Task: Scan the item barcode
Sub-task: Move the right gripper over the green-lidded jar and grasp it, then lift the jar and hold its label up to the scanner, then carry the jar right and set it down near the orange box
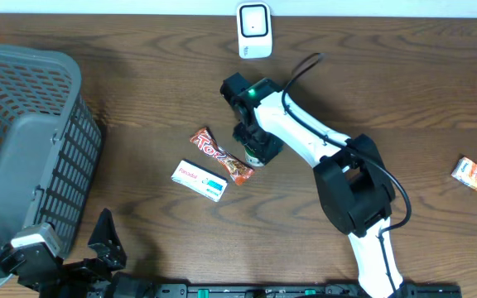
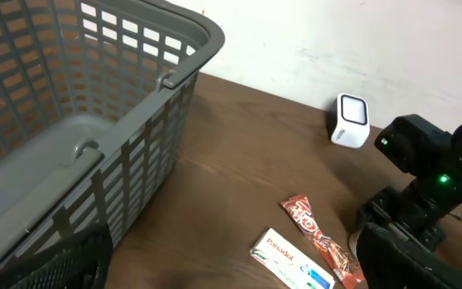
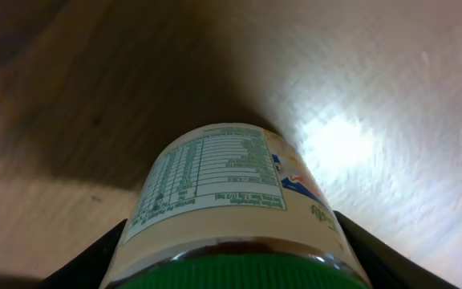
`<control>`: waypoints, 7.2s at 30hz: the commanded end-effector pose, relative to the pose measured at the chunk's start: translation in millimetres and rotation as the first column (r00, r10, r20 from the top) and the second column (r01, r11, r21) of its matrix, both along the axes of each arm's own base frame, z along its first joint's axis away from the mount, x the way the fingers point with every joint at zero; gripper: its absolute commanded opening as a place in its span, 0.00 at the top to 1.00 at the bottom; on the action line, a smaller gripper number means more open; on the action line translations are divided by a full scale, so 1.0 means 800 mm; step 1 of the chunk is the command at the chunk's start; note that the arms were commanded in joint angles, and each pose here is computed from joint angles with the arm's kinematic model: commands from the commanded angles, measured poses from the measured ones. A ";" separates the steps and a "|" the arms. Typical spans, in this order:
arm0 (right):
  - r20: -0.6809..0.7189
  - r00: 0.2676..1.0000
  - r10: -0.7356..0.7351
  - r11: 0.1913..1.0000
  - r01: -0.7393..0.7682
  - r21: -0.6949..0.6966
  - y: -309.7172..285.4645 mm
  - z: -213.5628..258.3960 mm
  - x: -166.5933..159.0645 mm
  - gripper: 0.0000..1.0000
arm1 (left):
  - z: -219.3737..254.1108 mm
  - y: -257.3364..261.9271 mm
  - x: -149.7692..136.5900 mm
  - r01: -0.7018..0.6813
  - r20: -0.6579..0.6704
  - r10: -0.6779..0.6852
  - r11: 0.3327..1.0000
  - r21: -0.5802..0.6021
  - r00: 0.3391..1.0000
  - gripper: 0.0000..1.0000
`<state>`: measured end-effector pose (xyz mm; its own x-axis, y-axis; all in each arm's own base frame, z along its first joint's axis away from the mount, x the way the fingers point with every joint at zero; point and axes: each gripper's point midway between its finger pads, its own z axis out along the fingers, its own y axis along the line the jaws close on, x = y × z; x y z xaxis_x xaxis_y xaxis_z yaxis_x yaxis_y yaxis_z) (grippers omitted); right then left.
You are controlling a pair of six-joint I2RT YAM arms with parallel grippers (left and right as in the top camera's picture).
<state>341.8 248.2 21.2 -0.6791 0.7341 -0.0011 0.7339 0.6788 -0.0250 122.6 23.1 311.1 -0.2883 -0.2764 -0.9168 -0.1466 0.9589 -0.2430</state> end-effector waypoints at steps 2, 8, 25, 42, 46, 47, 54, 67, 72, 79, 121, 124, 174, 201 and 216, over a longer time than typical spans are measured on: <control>0.048 0.801 0.597 0.802 -0.597 -0.009 -0.018 0.013 0.030 0.34 | 0.001 -0.001 0.001 0.005 0.002 -0.005 1.000 -0.004 1.000 0.03; 0.029 0.426 0.904 0.427 -0.903 -0.058 -0.045 0.028 0.056 0.18 | 0.001 -0.001 0.001 0.005 0.002 -0.005 1.000 -0.004 1.000 0.03; 0.095 0.730 0.677 0.721 -0.684 0.112 -0.018 0.092 0.044 0.01 | 0.001 -0.001 0.001 0.005 0.002 -0.005 1.000 -0.004 1.000 0.03; -0.031 0.756 0.654 0.757 -0.653 0.029 -0.051 0.017 0.022 0.01 | 0.001 -0.001 0.001 0.005 0.002 -0.005 1.000 -0.004 1.000 0.03; -0.013 0.754 0.656 0.754 -0.656 0.025 -0.048 0.007 0.025 0.01 | 0.001 -0.001 0.001 0.005 0.002 -0.005 1.000 -0.004 1.000 0.03; -0.010 0.754 0.656 0.754 -0.656 0.025 -0.048 0.004 0.025 0.01 | 0.001 -0.001 0.001 0.005 0.002 -0.005 1.000 -0.004 1.000 0.03; -0.004 0.753 0.658 0.753 -0.657 0.024 -0.049 -0.018 0.022 0.01 | 0.001 -0.001 0.001 0.005 0.002 -0.005 1.000 -0.004 1.000 0.03; 0.012 0.754 0.657 0.752 -0.657 0.059 -0.041 -0.018 0.020 0.32 | 0.001 -0.001 0.001 0.005 0.002 -0.005 1.000 -0.004 1.000 0.03; 0.015 0.739 0.673 0.733 -0.670 0.123 -0.033 -0.006 0.015 0.37 | 0.001 -0.001 0.001 0.005 0.002 -0.005 1.000 -0.004 1.000 0.03; 0.020 0.687 0.726 0.668 -0.712 0.218 -0.024 0.040 0.007 0.41 | 0.001 -0.001 0.001 0.005 0.002 -0.005 1.000 -0.004 1.000 0.02; 0.344 0.503 0.793 0.570 -0.812 -0.124 0.003 0.141 0.136 0.43 | 0.001 -0.001 0.001 0.005 0.002 -0.005 1.000 -0.004 1.000 0.03; 0.363 0.496 0.789 0.572 -0.809 -0.136 0.005 0.155 0.141 0.44 | 0.001 -0.001 0.001 0.005 0.002 -0.005 1.000 -0.004 1.000 0.03; 0.373 0.099 0.923 0.386 -0.216 -0.897 -0.003 0.155 0.410 0.44 | 0.001 -0.001 0.001 0.005 0.002 -0.005 1.000 -0.004 1.000 0.03; 0.059 0.624 0.779 0.438 -0.475 -0.763 -0.211 0.215 0.258 0.41 | 0.001 -0.001 0.001 0.005 0.002 -0.005 1.000 -0.004 1.000 0.03; -0.057 0.937 0.346 0.885 -0.346 -0.313 -0.475 0.101 0.125 0.40 | 0.001 -0.001 0.001 0.005 0.002 -0.005 1.000 -0.004 1.000 0.03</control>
